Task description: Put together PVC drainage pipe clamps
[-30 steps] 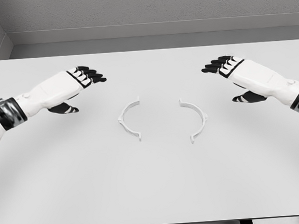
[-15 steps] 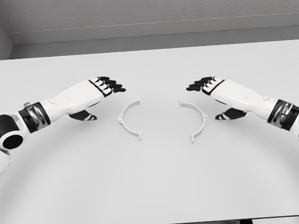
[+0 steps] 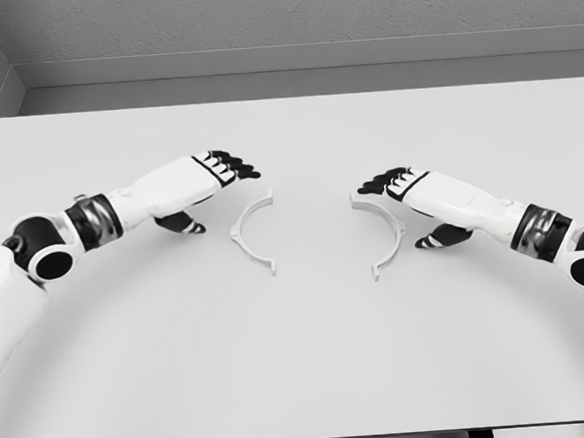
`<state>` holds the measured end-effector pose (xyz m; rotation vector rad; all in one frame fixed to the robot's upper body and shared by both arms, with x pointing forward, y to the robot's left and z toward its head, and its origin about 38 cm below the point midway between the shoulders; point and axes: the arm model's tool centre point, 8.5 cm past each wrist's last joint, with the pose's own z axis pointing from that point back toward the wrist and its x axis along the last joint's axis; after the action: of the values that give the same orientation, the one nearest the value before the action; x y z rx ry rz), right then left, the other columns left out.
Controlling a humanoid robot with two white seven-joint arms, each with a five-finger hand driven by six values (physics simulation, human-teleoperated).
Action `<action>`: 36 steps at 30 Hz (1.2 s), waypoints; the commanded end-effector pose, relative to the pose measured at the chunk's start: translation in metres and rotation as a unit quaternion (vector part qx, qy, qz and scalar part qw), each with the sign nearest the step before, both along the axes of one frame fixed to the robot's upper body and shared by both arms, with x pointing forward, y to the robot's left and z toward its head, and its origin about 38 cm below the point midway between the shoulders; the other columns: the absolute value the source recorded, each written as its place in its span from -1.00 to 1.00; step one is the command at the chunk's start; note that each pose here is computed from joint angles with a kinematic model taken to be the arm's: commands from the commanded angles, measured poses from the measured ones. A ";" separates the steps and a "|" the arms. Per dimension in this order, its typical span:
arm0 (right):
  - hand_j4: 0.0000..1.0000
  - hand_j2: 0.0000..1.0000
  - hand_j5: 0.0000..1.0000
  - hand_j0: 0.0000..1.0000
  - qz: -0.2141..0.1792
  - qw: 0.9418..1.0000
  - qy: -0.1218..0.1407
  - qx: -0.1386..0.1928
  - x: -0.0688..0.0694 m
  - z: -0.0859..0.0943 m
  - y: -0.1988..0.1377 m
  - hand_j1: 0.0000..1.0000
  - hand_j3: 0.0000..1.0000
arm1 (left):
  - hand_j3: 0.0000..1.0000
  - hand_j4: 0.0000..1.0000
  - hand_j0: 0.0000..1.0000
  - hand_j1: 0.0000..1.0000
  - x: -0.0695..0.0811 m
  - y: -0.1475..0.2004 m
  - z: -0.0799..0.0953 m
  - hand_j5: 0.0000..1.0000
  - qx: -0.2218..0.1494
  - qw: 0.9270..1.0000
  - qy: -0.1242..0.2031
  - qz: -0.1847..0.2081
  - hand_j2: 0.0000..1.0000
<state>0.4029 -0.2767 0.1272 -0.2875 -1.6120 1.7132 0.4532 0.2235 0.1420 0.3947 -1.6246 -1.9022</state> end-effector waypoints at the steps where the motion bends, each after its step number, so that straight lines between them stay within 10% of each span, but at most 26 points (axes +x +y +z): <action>1: 1.00 1.00 1.00 1.00 -0.002 1.000 0.004 0.006 0.001 -0.002 0.001 1.00 1.00 | 1.00 1.00 1.00 1.00 0.002 -0.002 -0.008 1.00 -0.006 1.000 0.013 0.006 1.00; 36: 1.00 1.00 1.00 1.00 0.010 1.000 0.005 0.008 0.016 -0.003 0.022 1.00 1.00 | 1.00 1.00 1.00 1.00 0.004 -0.034 -0.006 1.00 -0.019 1.000 0.008 -0.019 1.00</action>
<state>0.4198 -0.2551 0.1244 -0.2628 -1.6226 1.7199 0.4570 0.1903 0.1347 0.3389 -1.6571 -1.9016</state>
